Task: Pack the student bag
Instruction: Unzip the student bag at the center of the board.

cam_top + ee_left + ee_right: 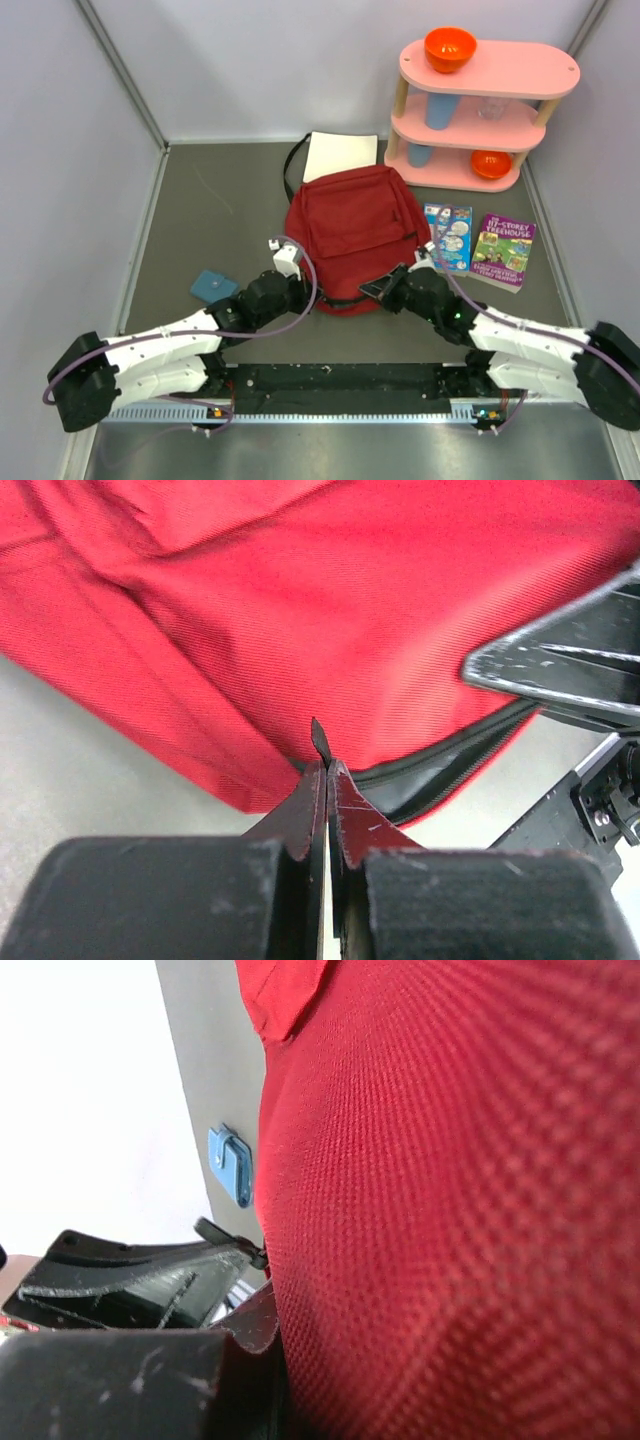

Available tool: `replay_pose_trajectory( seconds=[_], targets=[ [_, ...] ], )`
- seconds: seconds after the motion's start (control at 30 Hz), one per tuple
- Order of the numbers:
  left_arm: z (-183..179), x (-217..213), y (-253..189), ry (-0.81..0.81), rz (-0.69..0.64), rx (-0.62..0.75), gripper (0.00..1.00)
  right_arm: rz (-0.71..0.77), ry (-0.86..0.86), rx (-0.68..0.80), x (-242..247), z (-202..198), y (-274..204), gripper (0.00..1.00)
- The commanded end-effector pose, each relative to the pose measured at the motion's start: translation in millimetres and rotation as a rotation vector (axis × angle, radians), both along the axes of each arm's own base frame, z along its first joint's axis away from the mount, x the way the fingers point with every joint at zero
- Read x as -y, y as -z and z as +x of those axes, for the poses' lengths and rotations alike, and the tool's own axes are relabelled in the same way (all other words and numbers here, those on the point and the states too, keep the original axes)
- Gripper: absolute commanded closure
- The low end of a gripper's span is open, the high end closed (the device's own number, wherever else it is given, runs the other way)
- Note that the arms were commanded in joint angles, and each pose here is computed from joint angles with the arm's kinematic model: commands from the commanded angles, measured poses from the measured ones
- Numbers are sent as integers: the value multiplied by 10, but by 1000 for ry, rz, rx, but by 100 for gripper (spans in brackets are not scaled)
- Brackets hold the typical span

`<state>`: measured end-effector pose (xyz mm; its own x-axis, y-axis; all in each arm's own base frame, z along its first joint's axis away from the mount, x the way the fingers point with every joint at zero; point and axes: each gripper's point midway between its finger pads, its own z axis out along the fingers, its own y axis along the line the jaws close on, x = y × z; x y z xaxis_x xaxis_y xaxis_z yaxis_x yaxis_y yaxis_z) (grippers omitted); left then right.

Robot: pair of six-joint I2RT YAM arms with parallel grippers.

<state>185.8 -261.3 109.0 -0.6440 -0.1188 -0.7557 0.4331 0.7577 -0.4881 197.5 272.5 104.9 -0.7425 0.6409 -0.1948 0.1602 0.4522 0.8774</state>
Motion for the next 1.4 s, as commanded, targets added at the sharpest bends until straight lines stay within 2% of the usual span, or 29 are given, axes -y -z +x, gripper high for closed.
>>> replay_pose_trajectory(
  seconds=[0.0, 0.03, 0.13, 0.23, 0.43, 0.63, 0.77, 0.87, 0.93, 0.97, 1.0, 1.07, 1.1, 1.13, 1.2, 1.3, 1.37],
  targets=[
    [92, -215, 6, -110, 34, 31, 100, -74, 104, 109, 405, 95, -131, 100],
    [178, -316, 15, -174, 62, 56, 100, -149, 124, 104, 601, 128, -8, 100],
    [295, -509, 96, -263, 126, 94, 100, -203, 149, 121, 928, 135, 43, 100],
    [471, -628, 129, -333, 158, 119, 100, -219, 135, 121, 1036, 82, 102, 100],
    [723, -591, 391, -341, 187, 71, 100, -210, 82, 92, 1003, -24, 214, 100],
    [742, -514, 846, -340, 231, -36, 100, -165, 68, 105, 971, -74, 205, 100],
    [743, -474, 867, -337, 226, -71, 100, -165, 65, 111, 974, -81, 210, 100],
    [810, -579, 872, -387, 274, -69, 100, -163, 37, 115, 945, -110, 199, 100],
    [817, -657, 893, -383, 335, -91, 100, -164, 32, 129, 939, -103, 183, 100],
    [847, -553, 776, -348, 315, -85, 100, -170, 19, 136, 925, -102, 177, 100],
    [822, -506, 729, -308, 311, -83, 97, -192, 4, 157, 928, -90, 172, 100],
    [744, -334, 532, -222, 216, -62, 84, -200, -19, 187, 886, -60, 78, 100],
    [714, -303, 465, -196, 188, -48, 65, -225, -36, 185, 876, -50, 115, 100],
    [703, -301, 308, -194, 147, -18, 54, -226, -46, 190, 848, -29, 84, 100],
    [660, -369, 242, -200, 147, -1, 34, -223, -94, 204, 751, -4, 81, 100],
    [615, -539, 97, -239, 164, 25, 23, -196, -177, 247, 585, 17, -29, 100],
    [540, -657, 32, -254, 172, 31, 18, -193, -245, 252, 472, 22, -49, 100]
  ],
)
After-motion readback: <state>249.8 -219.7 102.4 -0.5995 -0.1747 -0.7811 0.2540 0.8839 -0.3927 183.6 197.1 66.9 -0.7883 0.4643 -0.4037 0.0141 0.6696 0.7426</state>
